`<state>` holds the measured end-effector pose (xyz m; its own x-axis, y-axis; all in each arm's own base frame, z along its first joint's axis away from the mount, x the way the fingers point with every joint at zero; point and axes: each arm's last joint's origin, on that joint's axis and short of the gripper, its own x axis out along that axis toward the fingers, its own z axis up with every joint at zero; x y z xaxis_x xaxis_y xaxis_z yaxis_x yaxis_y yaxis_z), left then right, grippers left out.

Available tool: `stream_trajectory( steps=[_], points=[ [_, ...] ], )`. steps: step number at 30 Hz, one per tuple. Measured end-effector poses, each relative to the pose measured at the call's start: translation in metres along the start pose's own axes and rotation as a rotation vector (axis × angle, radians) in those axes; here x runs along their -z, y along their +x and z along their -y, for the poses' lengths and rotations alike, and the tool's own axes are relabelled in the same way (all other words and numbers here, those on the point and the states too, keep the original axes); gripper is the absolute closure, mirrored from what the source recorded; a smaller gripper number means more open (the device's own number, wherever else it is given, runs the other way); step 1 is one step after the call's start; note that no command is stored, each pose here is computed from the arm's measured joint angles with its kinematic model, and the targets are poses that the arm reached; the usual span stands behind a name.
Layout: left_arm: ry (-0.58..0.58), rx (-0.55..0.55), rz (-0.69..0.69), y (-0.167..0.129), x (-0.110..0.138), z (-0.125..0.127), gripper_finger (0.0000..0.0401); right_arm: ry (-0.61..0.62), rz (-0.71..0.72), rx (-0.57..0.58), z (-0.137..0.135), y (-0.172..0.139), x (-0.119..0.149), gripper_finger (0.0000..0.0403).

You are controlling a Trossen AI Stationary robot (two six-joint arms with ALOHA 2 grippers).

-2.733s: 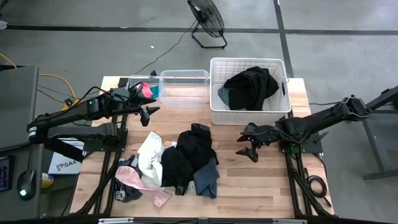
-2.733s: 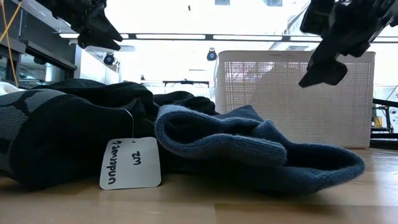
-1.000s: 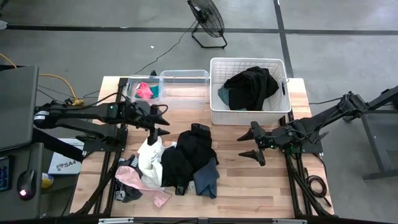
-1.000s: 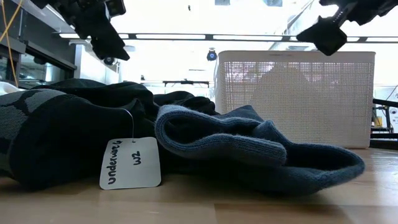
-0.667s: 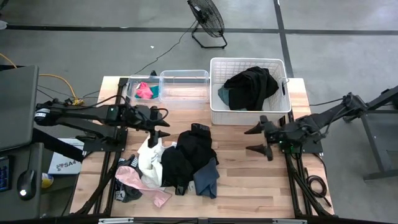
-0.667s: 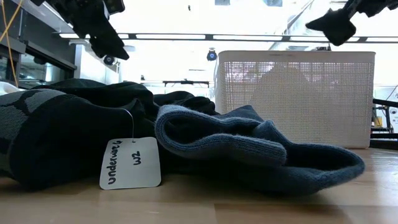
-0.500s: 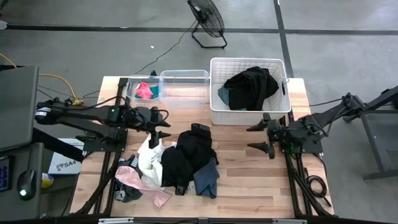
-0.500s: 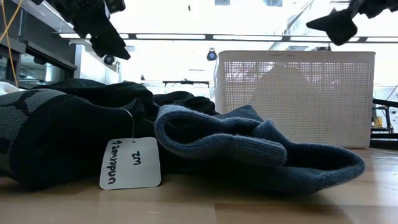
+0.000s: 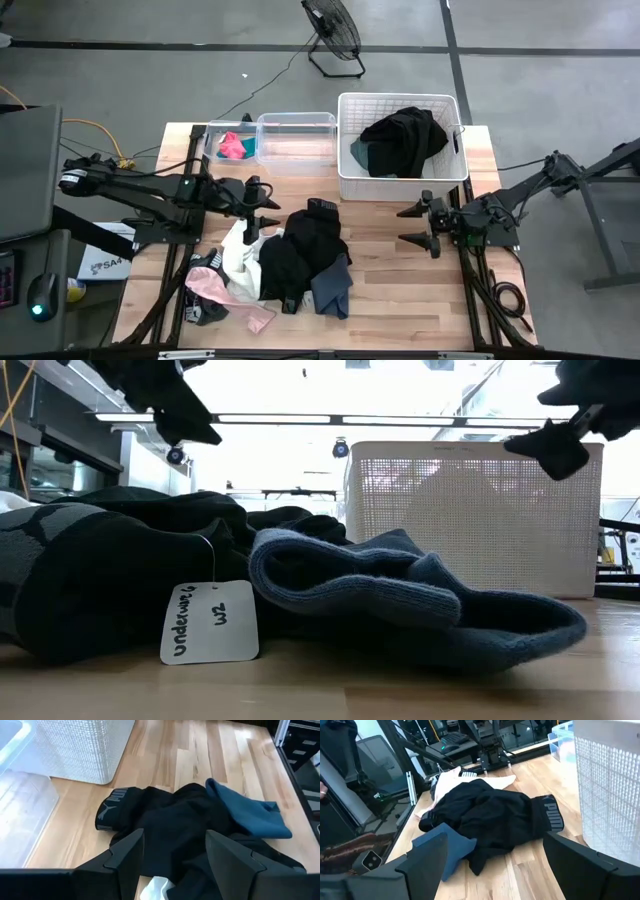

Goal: Pick & Place Cloths
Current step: Put the dark blue sock into the left transparent bin

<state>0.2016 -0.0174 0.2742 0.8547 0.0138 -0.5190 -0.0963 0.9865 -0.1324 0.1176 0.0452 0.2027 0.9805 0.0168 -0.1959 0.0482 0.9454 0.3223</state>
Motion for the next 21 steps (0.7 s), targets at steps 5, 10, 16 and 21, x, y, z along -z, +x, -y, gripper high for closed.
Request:
stream_trajectory(
  steps=[5, 10, 16, 21],
  points=[
    [0.003, -0.007, -0.028, 0.004, 0.002, 0.0, 0.0195, 0.098, -0.004, 0.002, 0.0, 0.0, 0.001, 0.0084],
    [0.003, -0.007, -0.028, 0.004, 0.002, 0.0, 0.0195, 0.199, -0.024, -0.004, 0.0, 0.002, 0.003, 0.0084],
    [0.006, -0.009, -0.028, 0.004, 0.002, 0.0, 0.0195, 0.146, 0.006, -0.059, -0.01, 0.016, 0.001, 0.0084],
    [0.033, -0.057, -0.033, 0.003, 0.004, -0.002, 0.0195, -0.016, 0.009, -0.068, -0.018, 0.038, 0.008, 0.0087]
  ],
)
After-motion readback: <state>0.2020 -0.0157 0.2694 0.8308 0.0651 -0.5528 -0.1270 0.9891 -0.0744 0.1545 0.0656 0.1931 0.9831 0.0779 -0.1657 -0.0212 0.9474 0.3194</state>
